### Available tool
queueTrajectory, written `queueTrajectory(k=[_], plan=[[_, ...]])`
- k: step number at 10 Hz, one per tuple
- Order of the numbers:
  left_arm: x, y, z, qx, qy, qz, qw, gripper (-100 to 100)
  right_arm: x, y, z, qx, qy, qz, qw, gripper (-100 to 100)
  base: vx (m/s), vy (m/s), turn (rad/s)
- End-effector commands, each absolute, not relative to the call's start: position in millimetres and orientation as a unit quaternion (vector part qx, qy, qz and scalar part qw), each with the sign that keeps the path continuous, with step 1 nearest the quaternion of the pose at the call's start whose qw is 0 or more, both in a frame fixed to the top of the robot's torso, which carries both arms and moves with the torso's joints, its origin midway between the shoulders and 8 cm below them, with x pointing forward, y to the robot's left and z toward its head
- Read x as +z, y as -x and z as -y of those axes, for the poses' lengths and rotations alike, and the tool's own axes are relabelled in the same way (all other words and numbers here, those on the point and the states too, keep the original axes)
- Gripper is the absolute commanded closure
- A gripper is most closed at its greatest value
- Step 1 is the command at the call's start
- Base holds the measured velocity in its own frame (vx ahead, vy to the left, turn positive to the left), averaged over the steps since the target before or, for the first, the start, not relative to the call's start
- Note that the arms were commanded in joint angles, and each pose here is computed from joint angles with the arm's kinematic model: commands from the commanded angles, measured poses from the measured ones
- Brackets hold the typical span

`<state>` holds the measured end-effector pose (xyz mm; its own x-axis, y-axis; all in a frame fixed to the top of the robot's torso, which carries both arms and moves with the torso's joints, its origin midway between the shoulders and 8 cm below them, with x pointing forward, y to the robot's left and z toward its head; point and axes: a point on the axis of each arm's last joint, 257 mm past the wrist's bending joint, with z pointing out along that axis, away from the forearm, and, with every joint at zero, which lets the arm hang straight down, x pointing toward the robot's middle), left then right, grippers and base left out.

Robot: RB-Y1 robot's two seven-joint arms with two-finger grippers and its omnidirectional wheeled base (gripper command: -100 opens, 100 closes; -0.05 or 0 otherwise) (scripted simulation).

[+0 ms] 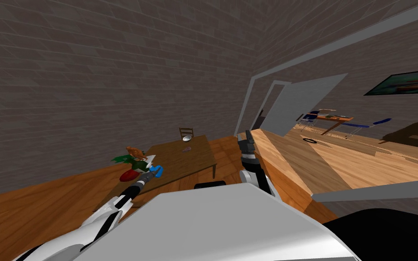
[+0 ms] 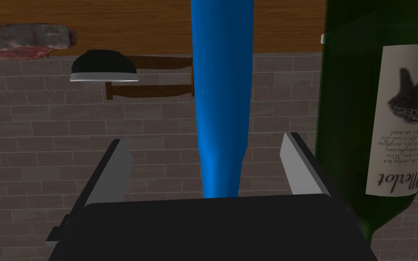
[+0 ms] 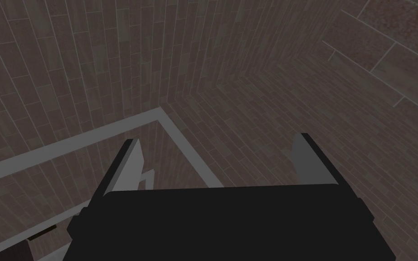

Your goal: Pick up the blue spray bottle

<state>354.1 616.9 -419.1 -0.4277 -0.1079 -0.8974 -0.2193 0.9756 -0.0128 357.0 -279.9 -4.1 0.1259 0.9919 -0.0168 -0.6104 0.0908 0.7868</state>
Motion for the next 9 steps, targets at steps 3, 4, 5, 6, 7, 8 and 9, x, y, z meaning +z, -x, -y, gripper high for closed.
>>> queueTrajectory(k=[3,4,5,6,7,8,9], plan=[[-426.4,-342.0,-619.4,0.049,0.111,-0.846,0.518,-100,-4.1,-357.0,279.9,0.592,-0.323,-0.295,0.677,0,0.000,-0.005,0.010],[-424.8,-343.7,-619.5,0.049,0.110,-0.846,0.520,-100,-4.1,-357.0,279.9,0.592,-0.323,-0.295,0.677,0,0.000,0.000,0.000],[-425.0,-343.4,-619.4,0.049,0.110,-0.846,0.520,100,-4.1,-357.0,279.9,0.592,-0.323,-0.295,0.677,0,0.000,0.000,0.000],[-424.9,-343.5,-619.4,0.049,0.110,-0.846,0.520,100,-4.1,-357.0,279.9,0.592,-0.323,-0.295,0.677,0,0.000,0.000,0.000],[-424.7,-343.3,-619.9,0.050,0.110,-0.846,0.520,100,-4.1,-357.0,279.9,0.592,-0.323,-0.295,0.677,0,0.000,0.000,0.000],[-424.8,-343.4,-619.6,0.050,0.110,-0.846,0.520,100,-4.1,-357.0,279.9,0.592,-0.323,-0.295,0.677,0,0.000,0.000,0.000],[-424.9,-343.4,-619.6,0.050,0.110,-0.846,0.520,100,-4.1,-357.0,279.9,0.592,-0.323,-0.295,0.677,0,0.000,0.000,0.000]])
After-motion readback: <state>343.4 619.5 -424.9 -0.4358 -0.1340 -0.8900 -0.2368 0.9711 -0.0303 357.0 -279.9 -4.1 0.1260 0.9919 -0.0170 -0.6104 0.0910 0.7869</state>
